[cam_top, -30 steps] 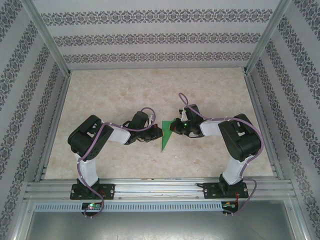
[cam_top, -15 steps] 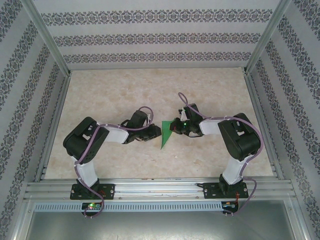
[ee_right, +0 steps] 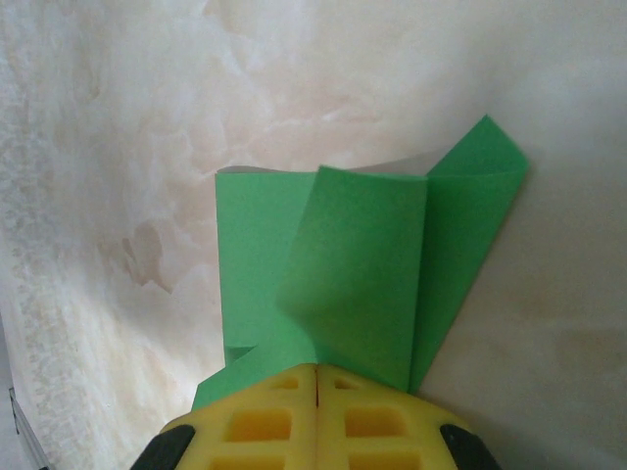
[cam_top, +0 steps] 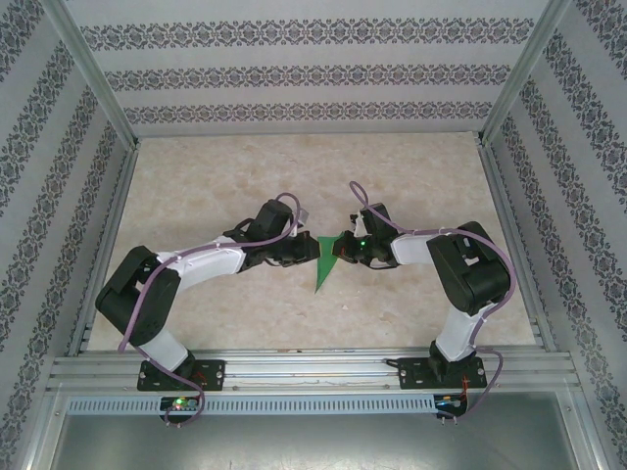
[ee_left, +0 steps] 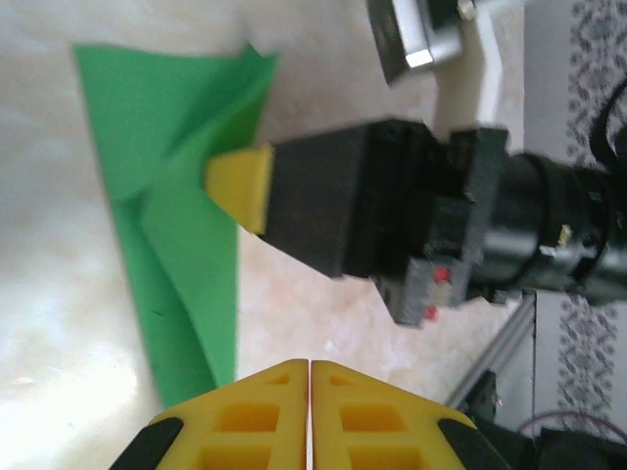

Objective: Fold a paper plane with a square sheet of paper (fold left side to right side)
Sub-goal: Fold the wing for the fifth time at the center of the table.

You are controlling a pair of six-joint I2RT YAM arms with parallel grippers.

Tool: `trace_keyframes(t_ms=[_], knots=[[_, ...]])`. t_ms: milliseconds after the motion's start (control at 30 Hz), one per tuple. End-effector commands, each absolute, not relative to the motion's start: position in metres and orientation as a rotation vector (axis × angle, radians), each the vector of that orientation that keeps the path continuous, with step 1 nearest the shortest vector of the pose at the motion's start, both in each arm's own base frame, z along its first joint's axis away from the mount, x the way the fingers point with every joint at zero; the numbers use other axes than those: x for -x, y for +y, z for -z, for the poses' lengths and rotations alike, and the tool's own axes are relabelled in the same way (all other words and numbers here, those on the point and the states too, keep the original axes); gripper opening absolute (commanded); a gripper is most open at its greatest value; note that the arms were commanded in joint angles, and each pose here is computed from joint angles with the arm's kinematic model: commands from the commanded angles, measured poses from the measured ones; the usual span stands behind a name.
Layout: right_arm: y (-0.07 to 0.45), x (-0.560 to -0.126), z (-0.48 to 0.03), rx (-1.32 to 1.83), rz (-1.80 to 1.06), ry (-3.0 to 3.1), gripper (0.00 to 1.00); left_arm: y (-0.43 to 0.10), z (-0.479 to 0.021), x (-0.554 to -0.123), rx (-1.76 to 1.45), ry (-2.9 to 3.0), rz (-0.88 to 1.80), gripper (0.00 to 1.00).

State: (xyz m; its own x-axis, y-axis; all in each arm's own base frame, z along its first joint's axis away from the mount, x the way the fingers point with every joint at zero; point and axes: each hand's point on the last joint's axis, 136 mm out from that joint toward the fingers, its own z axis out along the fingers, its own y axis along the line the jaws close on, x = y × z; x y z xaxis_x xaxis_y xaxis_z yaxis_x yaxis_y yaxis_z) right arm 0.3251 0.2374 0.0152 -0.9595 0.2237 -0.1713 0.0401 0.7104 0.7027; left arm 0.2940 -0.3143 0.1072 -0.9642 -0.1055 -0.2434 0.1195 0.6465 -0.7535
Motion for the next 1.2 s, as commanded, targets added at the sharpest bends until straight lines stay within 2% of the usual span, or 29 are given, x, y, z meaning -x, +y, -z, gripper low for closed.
trace_keyframes(t_ms=[0, 367, 1167], knots=[[0.221, -0.288, 0.032, -0.257, -0.954, 2.862, 0.00, -0.328, -0.100, -0.273, -0.084, 2.697, 1.263, 0.09], [0.221, -0.287, 0.033, -0.244, -0.948, 2.871, 0.00, -0.340, -0.068, -0.270, -0.099, 2.782, 1.245, 0.09], [0.223, -0.286, 0.034, -0.227, -0.936, 2.885, 0.00, -0.321, -0.018, -0.257, -0.036, 2.897, 1.108, 0.09]])
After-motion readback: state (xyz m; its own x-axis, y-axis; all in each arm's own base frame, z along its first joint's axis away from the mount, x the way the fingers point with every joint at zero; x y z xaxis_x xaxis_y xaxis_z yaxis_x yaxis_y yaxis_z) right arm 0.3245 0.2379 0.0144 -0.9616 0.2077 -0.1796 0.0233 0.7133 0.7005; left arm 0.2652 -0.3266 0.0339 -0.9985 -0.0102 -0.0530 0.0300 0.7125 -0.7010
